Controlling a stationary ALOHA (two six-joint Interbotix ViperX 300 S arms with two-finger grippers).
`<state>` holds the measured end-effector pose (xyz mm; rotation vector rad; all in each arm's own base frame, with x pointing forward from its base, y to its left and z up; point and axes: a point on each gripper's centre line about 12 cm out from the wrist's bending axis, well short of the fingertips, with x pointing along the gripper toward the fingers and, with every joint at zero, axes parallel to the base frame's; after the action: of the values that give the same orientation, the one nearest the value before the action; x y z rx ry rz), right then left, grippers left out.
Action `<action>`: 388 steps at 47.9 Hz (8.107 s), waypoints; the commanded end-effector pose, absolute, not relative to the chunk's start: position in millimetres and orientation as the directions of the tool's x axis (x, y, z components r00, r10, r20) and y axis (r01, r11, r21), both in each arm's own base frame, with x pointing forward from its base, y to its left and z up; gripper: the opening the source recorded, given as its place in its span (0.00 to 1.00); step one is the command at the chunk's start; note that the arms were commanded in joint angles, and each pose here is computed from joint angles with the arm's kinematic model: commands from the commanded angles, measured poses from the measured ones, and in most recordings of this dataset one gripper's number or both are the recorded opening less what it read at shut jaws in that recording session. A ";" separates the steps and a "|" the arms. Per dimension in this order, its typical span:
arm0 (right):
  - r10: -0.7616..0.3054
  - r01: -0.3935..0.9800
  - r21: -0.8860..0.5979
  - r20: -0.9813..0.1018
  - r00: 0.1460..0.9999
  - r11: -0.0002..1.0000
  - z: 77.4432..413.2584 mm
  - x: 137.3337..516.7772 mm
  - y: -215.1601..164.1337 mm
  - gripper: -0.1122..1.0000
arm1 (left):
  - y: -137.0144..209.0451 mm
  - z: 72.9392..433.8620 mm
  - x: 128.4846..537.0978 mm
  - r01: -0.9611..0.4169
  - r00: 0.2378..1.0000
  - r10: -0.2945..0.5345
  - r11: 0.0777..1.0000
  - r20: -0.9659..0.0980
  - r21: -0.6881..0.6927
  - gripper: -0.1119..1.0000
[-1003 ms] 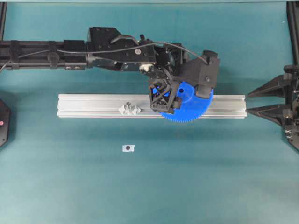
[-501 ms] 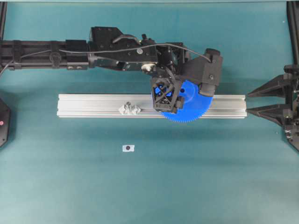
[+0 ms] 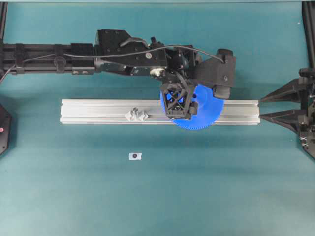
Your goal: Insert the large gear onto the shaft.
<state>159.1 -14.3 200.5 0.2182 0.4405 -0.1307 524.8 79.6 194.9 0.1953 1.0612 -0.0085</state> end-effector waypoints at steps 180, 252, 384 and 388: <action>-0.059 0.147 0.197 -0.392 0.918 0.969 211.0 160.7 -10.8 0.64 | 72.1 252.9 547.3 0.148 0.451 0.082 0.975 -0.889 0.165 0.94; -0.071 0.174 0.173 -0.479 0.875 0.969 206.6 144.0 -12.1 0.64 | 37.2 286.1 421.1 0.083 0.580 0.067 0.987 -0.812 0.141 0.93; -0.107 0.196 0.170 -0.426 0.898 0.966 207.2 140.3 -16.8 0.64 | 3.8 242.5 262.6 0.000 0.903 0.014 0.999 -0.430 0.032 0.93; -0.108 0.195 0.171 -0.421 0.901 0.966 207.9 140.6 -16.9 0.64 | 3.3 244.2 262.7 0.001 0.911 0.012 0.999 -0.412 0.033 0.93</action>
<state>138.2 -16.5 203.8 0.1970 0.4348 -0.1549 260.8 5.0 236.1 0.0292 0.4666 0.0117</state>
